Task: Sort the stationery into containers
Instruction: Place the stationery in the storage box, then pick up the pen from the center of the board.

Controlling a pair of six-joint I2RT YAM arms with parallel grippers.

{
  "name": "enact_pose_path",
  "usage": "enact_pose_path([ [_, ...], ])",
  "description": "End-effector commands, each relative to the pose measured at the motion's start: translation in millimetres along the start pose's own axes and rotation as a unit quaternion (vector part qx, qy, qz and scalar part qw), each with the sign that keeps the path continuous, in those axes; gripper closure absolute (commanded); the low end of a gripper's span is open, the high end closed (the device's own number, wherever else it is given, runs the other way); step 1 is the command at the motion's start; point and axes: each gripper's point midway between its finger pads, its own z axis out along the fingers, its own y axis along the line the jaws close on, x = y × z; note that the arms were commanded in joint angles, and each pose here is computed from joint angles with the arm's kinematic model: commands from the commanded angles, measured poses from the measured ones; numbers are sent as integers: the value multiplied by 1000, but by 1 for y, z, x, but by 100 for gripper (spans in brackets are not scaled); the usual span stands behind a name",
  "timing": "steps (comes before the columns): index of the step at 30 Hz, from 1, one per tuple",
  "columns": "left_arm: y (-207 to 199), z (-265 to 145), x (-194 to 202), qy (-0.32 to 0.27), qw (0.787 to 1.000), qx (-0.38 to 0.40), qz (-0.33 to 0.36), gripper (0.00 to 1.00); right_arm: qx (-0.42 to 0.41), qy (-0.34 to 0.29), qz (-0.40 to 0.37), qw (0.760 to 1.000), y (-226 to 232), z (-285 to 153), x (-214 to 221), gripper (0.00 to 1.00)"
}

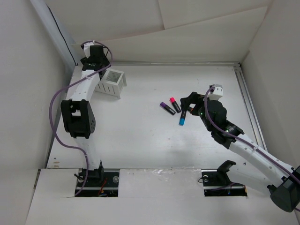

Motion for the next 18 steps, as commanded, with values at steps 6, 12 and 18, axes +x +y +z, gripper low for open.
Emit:
enact_pose_path([
  [6,-73,-118,-74,-94,982,150,-62,48,10,-40,11,999,3,0,-21,37],
  [12,-133,-173,0,-73,965,246,-58,64,36,-35,3,999,-6,8,-13,88],
  [18,-173,-219,134,8,951,310,-12,67,59,-9,-15,998,-14,22,6,93],
])
